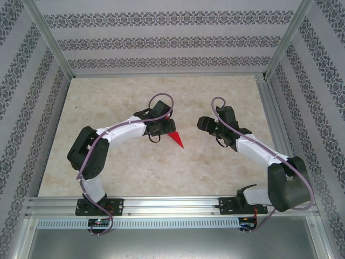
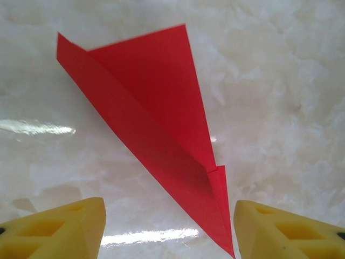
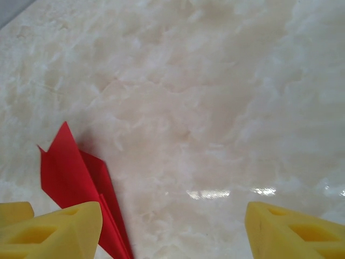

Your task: Fold a paper plane with a square sheet of paper (pick it up from the middle)

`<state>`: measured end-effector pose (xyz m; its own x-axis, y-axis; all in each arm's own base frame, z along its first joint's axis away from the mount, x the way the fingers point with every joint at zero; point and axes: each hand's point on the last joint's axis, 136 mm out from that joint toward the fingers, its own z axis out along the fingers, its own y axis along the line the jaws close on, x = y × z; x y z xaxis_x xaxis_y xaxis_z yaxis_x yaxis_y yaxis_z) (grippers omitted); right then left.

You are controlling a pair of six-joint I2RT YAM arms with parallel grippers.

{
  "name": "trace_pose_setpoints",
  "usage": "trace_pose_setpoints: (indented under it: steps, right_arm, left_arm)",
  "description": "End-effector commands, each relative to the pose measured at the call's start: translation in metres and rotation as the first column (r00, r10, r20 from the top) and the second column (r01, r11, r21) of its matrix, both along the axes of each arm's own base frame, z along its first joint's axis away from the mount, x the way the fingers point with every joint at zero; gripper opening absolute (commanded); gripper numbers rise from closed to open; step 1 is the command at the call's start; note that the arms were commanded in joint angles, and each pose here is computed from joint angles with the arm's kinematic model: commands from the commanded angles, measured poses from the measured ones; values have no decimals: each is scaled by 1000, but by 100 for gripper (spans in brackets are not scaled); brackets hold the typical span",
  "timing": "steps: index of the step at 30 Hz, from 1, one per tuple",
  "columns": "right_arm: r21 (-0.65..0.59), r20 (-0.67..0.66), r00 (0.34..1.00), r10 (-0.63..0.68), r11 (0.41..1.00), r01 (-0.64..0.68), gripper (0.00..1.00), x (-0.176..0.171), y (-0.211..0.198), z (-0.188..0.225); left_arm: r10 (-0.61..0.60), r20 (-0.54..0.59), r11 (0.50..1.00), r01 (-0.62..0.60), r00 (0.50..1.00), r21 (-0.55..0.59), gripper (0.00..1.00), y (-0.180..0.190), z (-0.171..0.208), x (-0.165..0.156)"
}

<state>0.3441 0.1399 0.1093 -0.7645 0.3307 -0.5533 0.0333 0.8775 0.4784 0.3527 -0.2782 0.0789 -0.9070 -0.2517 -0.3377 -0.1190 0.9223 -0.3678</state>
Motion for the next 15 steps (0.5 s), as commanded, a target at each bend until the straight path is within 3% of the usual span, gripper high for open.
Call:
trace_pose_setpoints:
  steps: [1, 8, 15]
  right_arm:
    - [-31, -6, 1000, -24, 999, 24, 72, 1, -7, -8]
    - [-51, -27, 999, -23, 998, 22, 74, -3, -10, -17]
    - [-50, -22, 999, -23, 999, 22, 74, -2, -10, -14]
  left_arm:
    - [62, -40, 998, -62, 997, -9, 62, -8, -7, 3]
    - [72, -73, 997, -73, 995, -4, 48, -14, -16, 5]
    - [92, -38, 995, -93, 995, -27, 10, -10, -3, 4]
